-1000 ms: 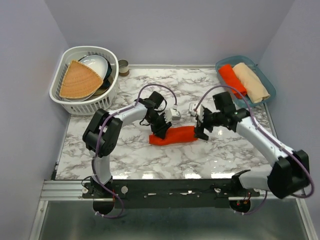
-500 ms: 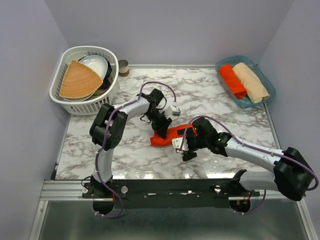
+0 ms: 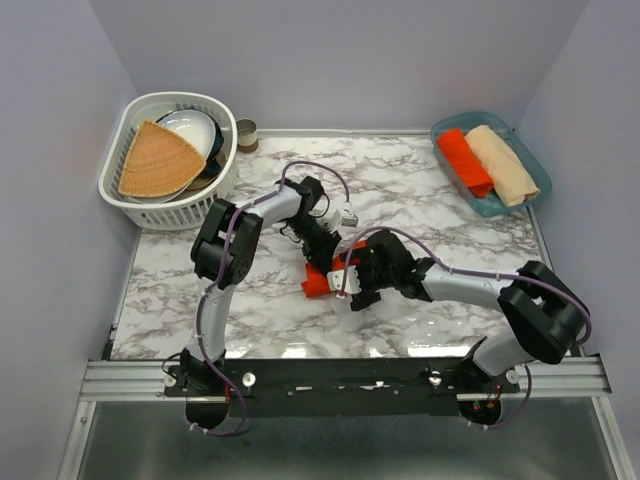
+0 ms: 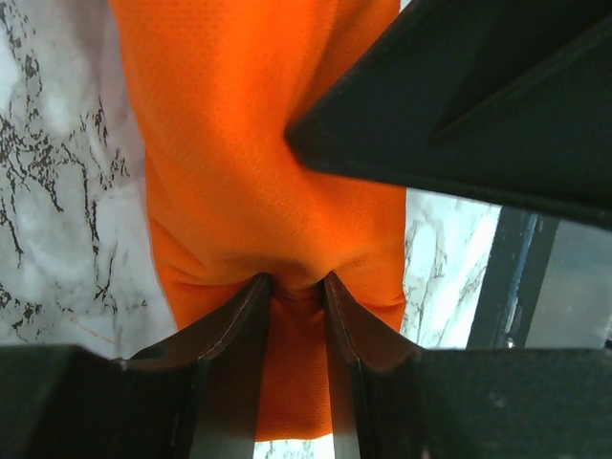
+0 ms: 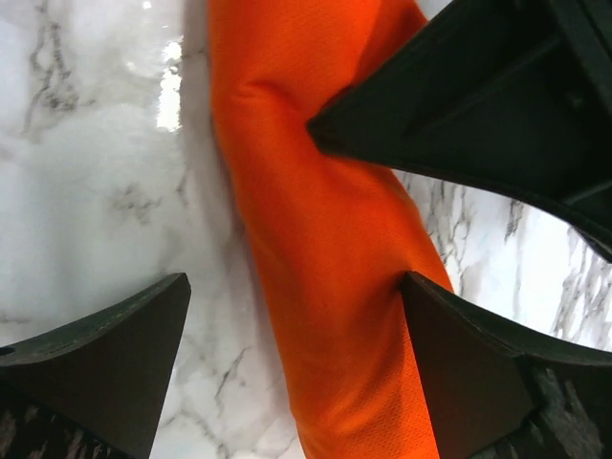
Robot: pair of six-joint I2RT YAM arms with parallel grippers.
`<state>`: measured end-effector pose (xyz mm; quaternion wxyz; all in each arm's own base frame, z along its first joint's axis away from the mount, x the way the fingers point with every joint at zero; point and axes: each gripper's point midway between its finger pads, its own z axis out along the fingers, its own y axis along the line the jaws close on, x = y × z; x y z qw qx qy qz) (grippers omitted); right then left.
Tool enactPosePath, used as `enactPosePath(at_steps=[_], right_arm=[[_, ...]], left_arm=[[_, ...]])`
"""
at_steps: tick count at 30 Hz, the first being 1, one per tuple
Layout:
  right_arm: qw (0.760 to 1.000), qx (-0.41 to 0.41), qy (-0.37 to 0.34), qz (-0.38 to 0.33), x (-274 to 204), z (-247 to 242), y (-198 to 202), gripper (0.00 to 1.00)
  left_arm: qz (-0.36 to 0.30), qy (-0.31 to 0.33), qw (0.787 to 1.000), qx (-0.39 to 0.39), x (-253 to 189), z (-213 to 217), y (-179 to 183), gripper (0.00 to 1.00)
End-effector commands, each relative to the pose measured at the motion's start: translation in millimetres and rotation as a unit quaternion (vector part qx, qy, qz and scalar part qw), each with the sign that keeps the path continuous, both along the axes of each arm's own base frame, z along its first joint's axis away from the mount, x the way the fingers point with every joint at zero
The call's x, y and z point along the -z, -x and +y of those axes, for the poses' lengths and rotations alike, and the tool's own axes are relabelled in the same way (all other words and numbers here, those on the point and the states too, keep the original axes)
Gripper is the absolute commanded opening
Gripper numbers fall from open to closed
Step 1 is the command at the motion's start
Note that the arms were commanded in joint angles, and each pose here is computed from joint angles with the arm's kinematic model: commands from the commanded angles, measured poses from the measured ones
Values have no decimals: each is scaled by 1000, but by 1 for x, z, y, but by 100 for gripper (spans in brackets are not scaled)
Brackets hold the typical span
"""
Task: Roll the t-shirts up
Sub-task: Roll the T-shirt to the center of the board, then pick up the T-shirt from the center of the board.
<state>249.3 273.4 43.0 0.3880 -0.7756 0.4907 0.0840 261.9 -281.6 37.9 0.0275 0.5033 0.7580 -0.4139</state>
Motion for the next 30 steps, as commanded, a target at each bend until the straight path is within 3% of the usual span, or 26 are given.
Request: enactPosePath(at_steps=[1, 3, 8, 18, 30], right_arm=[[999, -5, 27, -25, 11, 4, -14, 100], [999, -12, 34, -18, 14, 7, -15, 97], [998, -31, 56, -4, 26, 6, -12, 75], [990, -107, 49, -73, 26, 11, -9, 84], [965, -234, 56, -107, 41, 16, 13, 69]], left_arm=[[52, -40, 997, 29, 27, 24, 15, 38], [57, -32, 997, 33, 27, 24, 11, 38], [81, -26, 996, 33, 23, 27, 10, 38], [105, -8, 993, 51, 20, 32, 11, 38], [134, 6, 990, 54, 15, 33, 11, 37]])
